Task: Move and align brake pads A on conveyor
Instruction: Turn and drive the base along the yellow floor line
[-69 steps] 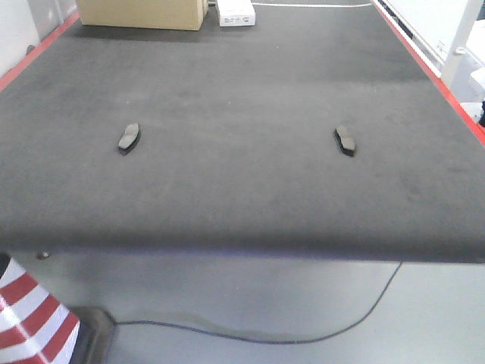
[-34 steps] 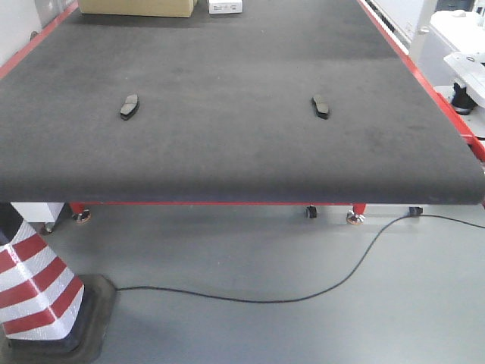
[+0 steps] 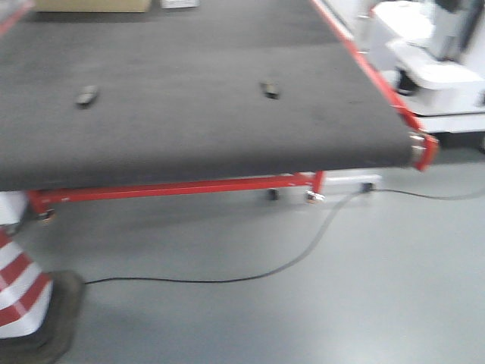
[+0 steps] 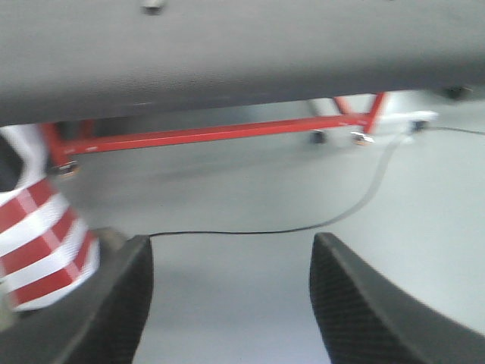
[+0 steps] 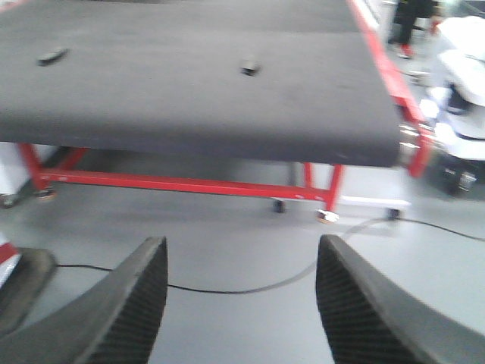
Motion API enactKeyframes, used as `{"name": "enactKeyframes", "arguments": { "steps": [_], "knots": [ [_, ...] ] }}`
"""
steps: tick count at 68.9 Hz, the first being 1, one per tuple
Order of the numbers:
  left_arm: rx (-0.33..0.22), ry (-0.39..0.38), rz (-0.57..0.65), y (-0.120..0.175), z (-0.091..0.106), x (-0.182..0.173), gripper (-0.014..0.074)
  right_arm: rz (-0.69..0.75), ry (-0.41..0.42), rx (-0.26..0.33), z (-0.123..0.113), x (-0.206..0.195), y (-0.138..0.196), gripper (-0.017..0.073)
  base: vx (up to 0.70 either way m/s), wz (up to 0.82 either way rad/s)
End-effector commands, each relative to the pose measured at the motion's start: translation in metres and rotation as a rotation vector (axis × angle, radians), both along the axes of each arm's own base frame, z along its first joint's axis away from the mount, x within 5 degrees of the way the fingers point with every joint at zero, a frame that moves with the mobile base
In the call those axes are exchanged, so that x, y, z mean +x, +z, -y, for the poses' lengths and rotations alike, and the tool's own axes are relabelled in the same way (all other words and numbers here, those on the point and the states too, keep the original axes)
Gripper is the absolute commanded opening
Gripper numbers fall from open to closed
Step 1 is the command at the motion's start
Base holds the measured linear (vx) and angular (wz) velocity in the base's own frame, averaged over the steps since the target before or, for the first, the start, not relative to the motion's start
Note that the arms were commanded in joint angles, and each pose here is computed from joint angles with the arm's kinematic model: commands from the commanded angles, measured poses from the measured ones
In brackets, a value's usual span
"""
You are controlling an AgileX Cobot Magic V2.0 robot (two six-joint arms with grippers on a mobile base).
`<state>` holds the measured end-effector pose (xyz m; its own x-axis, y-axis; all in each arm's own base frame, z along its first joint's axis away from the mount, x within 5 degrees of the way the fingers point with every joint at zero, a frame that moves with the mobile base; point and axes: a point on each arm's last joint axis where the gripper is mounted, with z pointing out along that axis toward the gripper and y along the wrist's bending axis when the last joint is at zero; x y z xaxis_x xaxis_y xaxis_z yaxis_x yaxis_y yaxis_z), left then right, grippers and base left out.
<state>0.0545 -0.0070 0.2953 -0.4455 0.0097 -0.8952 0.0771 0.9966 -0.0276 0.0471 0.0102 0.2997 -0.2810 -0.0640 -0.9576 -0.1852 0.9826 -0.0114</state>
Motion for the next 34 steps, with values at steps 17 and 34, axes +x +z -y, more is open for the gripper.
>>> {"name": "enactKeyframes", "arguments": {
  "steps": [17,34],
  "knots": [
    [-0.017,0.001,0.074,0.0113,0.0005,0.0031,0.0425,0.081,-0.009,0.001,0.0005,0.0018,0.0127,0.0414,-0.11,-0.74],
    [-0.017,0.001,0.074,0.0113,0.0005,0.0031,0.0425,0.081,-0.009,0.001,0.0005,0.0018,0.0127,0.0414,-0.11,-0.9]
  ]
}}
